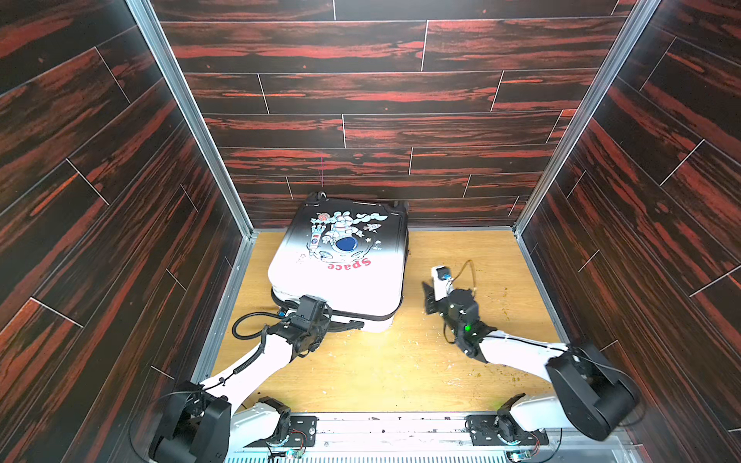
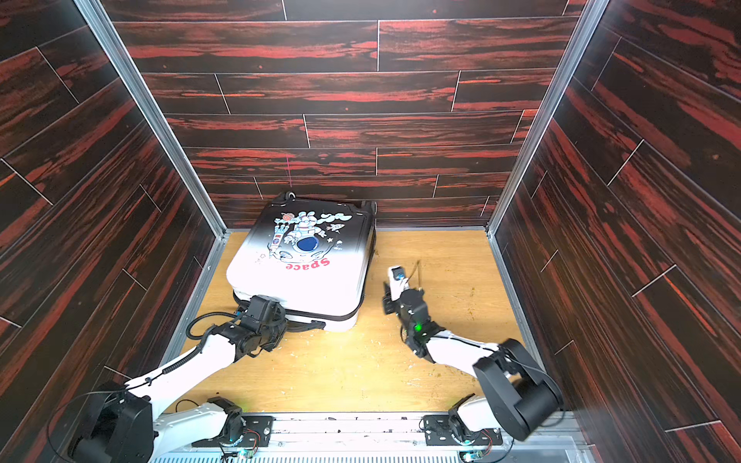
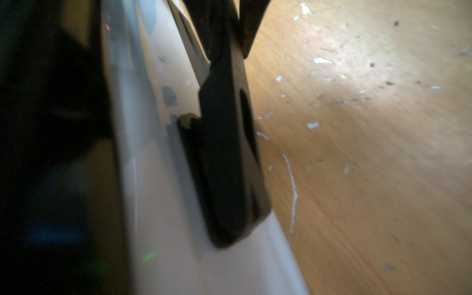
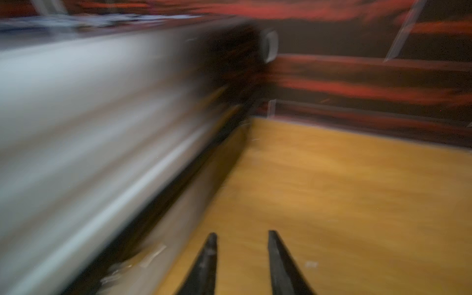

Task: Open the suitcase zippers
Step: Adjust the suitcase at the center of the board.

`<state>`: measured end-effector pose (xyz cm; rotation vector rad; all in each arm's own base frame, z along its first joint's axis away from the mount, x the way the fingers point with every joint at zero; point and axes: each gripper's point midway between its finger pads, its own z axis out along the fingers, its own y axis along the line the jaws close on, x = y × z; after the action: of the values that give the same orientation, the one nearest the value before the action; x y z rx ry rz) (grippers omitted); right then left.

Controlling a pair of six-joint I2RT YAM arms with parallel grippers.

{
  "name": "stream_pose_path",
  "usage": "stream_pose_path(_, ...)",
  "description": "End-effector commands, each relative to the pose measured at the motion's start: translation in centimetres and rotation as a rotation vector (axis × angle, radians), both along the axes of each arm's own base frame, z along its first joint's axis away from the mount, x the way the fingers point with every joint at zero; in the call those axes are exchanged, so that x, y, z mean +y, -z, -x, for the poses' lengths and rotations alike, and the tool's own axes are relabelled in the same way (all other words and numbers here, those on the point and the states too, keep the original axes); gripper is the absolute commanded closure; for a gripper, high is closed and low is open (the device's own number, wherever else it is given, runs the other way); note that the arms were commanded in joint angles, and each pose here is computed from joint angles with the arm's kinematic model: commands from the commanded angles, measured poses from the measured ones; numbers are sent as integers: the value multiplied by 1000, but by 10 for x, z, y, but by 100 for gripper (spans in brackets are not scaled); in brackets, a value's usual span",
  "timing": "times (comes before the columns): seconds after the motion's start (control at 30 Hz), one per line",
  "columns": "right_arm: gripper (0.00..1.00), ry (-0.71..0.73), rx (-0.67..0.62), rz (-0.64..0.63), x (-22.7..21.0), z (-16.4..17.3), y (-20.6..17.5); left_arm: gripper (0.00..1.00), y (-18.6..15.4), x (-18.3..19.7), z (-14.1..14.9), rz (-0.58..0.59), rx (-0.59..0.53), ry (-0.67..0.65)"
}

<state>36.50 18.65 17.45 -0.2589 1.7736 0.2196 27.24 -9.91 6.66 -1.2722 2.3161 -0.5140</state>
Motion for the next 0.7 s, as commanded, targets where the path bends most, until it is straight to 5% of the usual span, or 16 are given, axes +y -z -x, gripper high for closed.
stream_pose_path(0.0, 47, 160, -27, 4, -33, 4, -21, 78, -44, -49, -13, -65, -175, 264)
stream_pose_path(0.17, 40, 243, -6, 4, -58, 19, -57, 41, -82, -153, 4, 30, -339, 657)
stream_pose_path(0.33, 35, 294, 54, -58, -71, 32, -93, 25, -181, -186, 18, -40, -554, 922)
stream_pose_path(0.47, 35, 188, 121, -84, -52, 36, -109, 5, -257, -118, -8, -372, -695, 727)
stream_pose_path(0.53, 33, 116, 151, -127, -34, 33, -118, 0, -274, -51, -31, -594, -567, 509)
stream_pose_path(0.67, 26, -30, 288, -202, 9, 18, -126, 0, -281, 45, -68, -714, -389, 191)
